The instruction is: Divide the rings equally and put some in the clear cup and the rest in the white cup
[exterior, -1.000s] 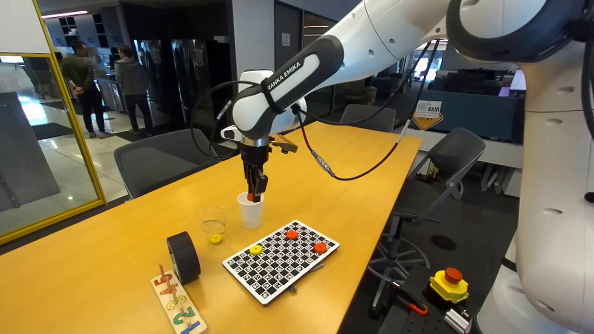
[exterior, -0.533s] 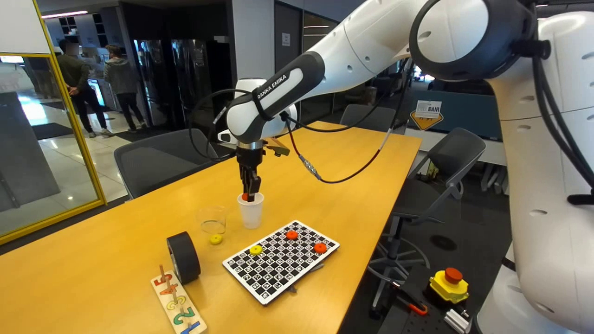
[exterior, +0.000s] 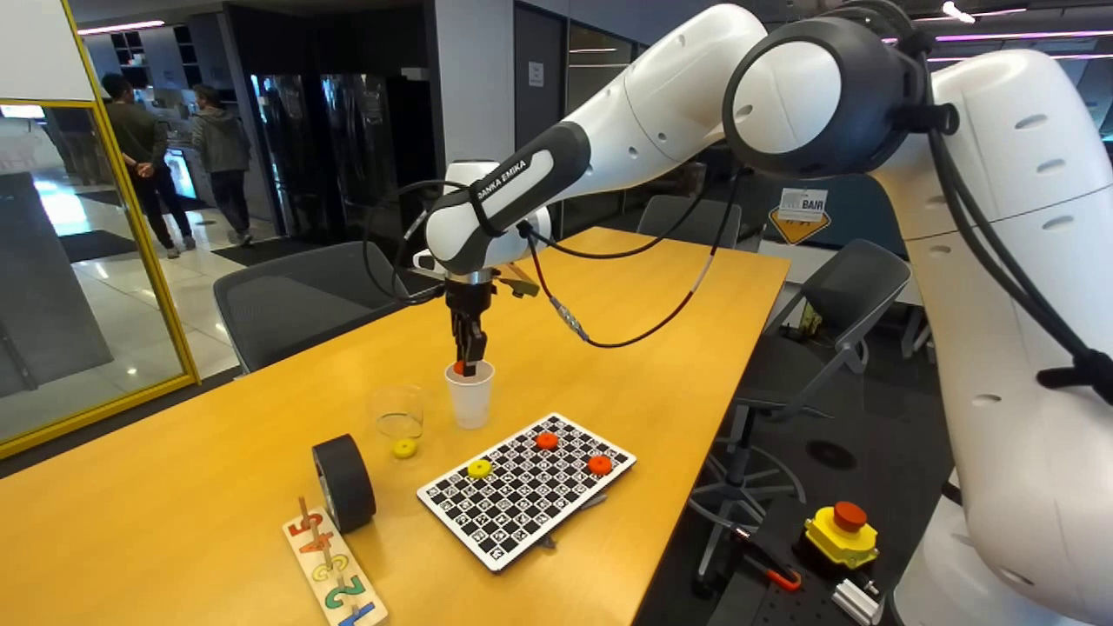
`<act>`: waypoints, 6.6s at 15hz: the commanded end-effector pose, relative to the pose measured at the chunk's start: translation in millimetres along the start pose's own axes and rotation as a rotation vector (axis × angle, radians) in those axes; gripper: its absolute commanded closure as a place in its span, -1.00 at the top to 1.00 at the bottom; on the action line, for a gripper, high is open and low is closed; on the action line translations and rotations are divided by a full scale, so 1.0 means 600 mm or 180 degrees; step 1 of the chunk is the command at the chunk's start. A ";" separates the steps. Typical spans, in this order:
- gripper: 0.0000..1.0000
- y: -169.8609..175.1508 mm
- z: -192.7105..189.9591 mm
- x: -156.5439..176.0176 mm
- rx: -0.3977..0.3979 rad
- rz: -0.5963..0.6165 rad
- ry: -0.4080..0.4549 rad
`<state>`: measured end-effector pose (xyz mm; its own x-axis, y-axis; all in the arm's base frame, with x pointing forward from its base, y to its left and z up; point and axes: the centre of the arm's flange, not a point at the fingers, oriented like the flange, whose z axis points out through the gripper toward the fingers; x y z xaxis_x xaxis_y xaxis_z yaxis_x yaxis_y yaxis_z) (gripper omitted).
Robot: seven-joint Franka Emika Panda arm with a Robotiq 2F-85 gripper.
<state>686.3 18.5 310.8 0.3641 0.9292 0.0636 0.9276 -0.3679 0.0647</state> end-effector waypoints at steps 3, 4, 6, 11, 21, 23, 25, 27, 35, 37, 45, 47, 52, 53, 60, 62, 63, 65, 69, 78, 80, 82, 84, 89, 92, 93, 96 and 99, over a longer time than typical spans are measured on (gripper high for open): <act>0.66 0.030 -0.012 -0.003 0.0004 0.0035 -0.0044; 0.80 0.025 -0.019 -0.007 -0.0009 0.0052 -0.0053; 1.00 0.012 -0.032 -0.015 -0.0007 0.0090 -0.0072; 1.00 -0.050 -0.062 -0.030 0.0009 0.0159 -0.0084; 1.00 -0.231 -0.077 -0.001 0.0141 0.0980 -0.0224; 1.00 -0.263 -0.061 0.017 0.0191 0.1236 -0.0269; 1.00 -0.289 -0.045 0.032 0.0202 0.1455 -0.0315; 1.00 -0.306 -0.026 0.047 0.0216 0.1685 -0.0351; 1.00 -0.294 0.056 0.065 0.0181 0.2510 -0.0263; 1.00 -0.286 0.075 0.067 0.0135 0.2620 -0.0224; 1.00 -0.262 0.134 0.067 0.0070 0.2981 -0.0148; 1.00 -0.254 0.143 0.065 0.0058 0.3031 -0.0152; 1.00 -0.232 0.161 0.063 0.0013 0.3115 -0.0168; 1.00 -0.227 0.163 0.062 0.0013 0.3127 -0.0170; 0.02 -0.212 0.173 0.056 -0.0031 0.3199 -0.0130; -0.28 -0.209 0.170 0.054 -0.0041 0.3217 -0.0126; -0.43 -0.207 0.168 0.053 -0.0050 0.3226 -0.0121; -0.63 -0.207 0.161 0.052 -0.0068 0.3237 -0.0123; -0.57 -0.211 0.123 0.061 -0.0088 0.3236 -0.0042; -0.57 -0.167 0.008 0.116 -0.0299 0.3098 0.0300; -0.57 -0.153 0.001 0.134 -0.0331 0.3045 0.0344; -0.57 -0.143 -0.004 0.148 -0.0359 0.2989 0.0362; -0.58 -0.137 -0.010 0.156 -0.0384 0.2945 0.0363; -0.58 -0.121 -0.010 0.175 -0.0397 0.2879 0.0386; -0.58 -0.112 -0.008 0.186 -0.0406 0.2849 0.0383; -0.58 -0.110 -0.008 0.189 -0.0409 0.2839 0.0386; -0.58 -0.102 -0.008 0.196 -0.0415 0.2827 0.0399; 0.35 -0.098 -0.006 0.198 -0.0404 0.2842 0.0374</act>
<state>660.6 145.1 312.0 0.9290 0.2763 0.2462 0.2749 -0.9606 0.0408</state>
